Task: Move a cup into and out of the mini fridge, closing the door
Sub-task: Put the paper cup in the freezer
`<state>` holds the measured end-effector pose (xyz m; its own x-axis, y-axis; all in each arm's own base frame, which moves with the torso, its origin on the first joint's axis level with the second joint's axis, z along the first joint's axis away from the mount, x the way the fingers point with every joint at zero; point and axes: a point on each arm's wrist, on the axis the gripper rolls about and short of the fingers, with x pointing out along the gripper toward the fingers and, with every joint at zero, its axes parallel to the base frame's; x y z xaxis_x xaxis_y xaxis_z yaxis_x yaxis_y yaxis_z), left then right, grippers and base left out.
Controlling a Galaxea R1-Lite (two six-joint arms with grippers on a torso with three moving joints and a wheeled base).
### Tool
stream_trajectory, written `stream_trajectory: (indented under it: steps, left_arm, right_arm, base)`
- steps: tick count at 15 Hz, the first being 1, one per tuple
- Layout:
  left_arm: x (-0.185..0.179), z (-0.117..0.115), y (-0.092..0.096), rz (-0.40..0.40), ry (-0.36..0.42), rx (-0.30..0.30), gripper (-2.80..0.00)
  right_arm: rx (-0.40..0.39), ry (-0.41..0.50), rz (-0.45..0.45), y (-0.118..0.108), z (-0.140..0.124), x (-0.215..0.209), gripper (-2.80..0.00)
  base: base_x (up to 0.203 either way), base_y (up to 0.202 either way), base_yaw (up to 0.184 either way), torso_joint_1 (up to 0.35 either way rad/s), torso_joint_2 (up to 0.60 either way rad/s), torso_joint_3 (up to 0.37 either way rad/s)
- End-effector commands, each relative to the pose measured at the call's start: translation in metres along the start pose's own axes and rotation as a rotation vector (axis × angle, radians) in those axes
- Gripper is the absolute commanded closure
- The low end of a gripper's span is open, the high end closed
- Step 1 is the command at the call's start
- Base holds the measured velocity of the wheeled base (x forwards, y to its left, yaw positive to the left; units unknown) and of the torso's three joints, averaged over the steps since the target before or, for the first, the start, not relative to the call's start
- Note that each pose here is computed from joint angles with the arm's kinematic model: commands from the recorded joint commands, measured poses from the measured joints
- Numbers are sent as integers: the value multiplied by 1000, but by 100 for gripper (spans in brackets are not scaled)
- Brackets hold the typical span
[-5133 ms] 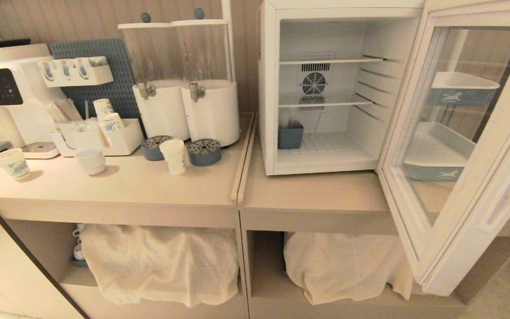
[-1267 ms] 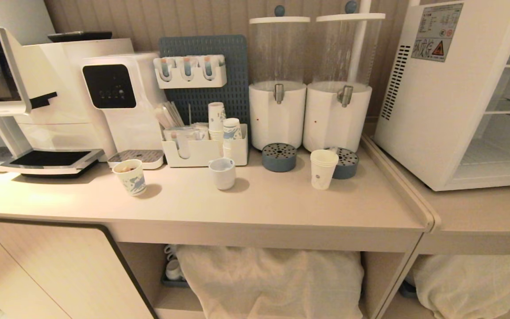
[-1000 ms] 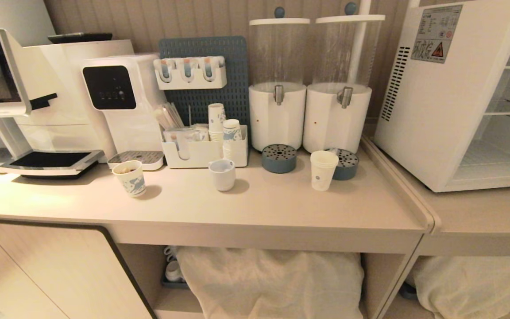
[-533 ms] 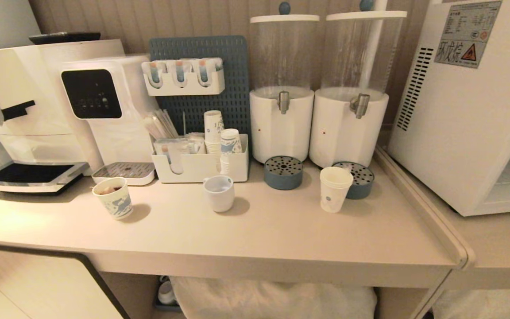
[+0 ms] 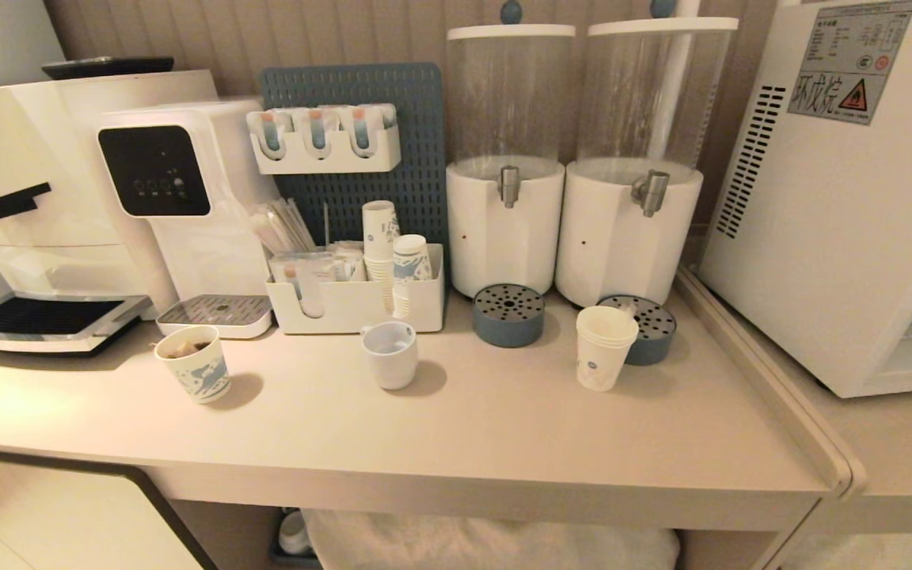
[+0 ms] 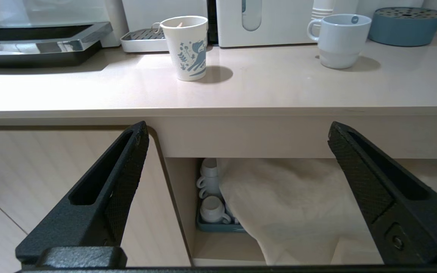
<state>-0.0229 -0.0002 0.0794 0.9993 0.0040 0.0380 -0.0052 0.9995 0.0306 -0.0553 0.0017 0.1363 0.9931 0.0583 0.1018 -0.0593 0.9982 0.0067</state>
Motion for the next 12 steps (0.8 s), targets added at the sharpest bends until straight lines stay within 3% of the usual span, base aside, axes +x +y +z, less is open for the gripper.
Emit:
stream_trajectory:
  steps: [1, 4, 8, 10, 12]
  left_arm:
    - [1, -5, 0, 0, 18, 0, -280]
    - [1, -5, 0, -3, 19, 3, -280]
    - [1, -5, 0, -3, 19, 2, -280]
    - [1, -5, 0, -3, 18, 1, -280]
    - [1, -5, 0, 2, 20, -6, -280]
  right_arm:
    - [-21, 93, 71, 3, 6, -13, 0]
    - [-47, 103, 171, 5, 18, -20, 0]
    - [30, 171, 253, 4, 76, -5, 0]
    - [89, 277, 377, -3, 105, 28, 0]
    - [121, 378, 455, 1, 116, 67, 0]
  base:
    - [0, 0, 0, 0, 0, 0]
    - [0, 0, 0, 0, 0, 0]
    - [0, 0, 0, 0, 0, 0]
    - [0, 0, 0, 0, 0, 0]
    - [0, 0, 0, 0, 0, 0]
